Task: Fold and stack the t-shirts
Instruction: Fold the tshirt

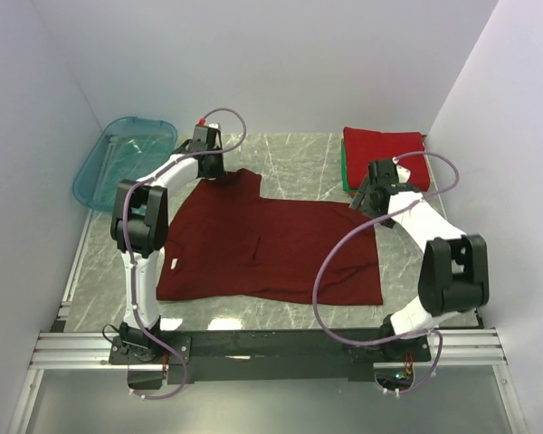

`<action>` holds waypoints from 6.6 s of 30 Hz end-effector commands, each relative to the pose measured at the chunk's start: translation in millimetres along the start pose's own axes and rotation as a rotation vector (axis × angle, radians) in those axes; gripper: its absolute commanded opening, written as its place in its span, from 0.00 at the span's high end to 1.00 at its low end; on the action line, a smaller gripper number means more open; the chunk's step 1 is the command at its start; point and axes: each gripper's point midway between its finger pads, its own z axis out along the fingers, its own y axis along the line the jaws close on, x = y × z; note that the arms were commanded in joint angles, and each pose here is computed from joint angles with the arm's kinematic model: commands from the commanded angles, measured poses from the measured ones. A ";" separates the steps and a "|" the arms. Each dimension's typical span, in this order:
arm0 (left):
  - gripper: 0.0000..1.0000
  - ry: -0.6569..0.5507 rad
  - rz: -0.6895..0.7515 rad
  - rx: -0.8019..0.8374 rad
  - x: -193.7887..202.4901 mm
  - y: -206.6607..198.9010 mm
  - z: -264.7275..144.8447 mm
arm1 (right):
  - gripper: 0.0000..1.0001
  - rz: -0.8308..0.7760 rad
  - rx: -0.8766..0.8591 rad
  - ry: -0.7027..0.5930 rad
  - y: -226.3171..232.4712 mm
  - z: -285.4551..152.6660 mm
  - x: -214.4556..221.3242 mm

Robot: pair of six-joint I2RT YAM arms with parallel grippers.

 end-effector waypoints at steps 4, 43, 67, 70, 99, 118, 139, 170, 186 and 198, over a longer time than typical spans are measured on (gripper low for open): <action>1.00 -0.120 -0.013 0.074 -31.1 -16.9 -34.0 | 0.20 -0.007 -0.017 0.041 9.7 33.1 -12.3; 1.00 -0.156 -0.011 0.112 -28.3 -19.7 -52.6 | 0.72 -0.105 0.095 0.080 22.0 100.5 -28.8; 1.00 -0.203 -0.091 0.188 24.6 -14.2 -137.9 | 1.00 -0.108 -0.051 -0.098 21.7 12.6 -30.3; 1.00 -0.210 -0.118 0.183 35.5 -9.1 -149.1 | 1.00 -0.105 -0.056 -0.103 15.6 4.0 -23.7; 1.00 -0.251 -0.444 0.072 100.1 36.4 -269.1 | 1.00 -0.136 -0.078 -0.112 -19.4 -50.8 1.1; 1.00 -0.083 -0.640 0.136 196.2 38.9 -277.9 | 1.00 -0.153 -0.066 -0.092 -21.9 -43.5 7.9; 0.01 -0.032 -0.700 -0.017 203.2 57.4 -301.9 | 0.31 -0.082 0.061 -0.082 -50.6 -40.7 22.9; 0.01 0.035 -0.607 0.154 180.7 33.0 -162.6 | 0.29 -0.575 -0.869 0.360 251.4 -159.9 296.7; 0.00 0.051 -0.613 0.120 204.5 44.1 -160.6 | 0.41 -0.645 -0.654 0.333 238.8 -113.4 315.6; 0.00 0.044 -0.600 0.072 208.5 54.2 -161.6 | 0.73 -0.635 -0.651 0.336 245.0 -116.0 317.6</action>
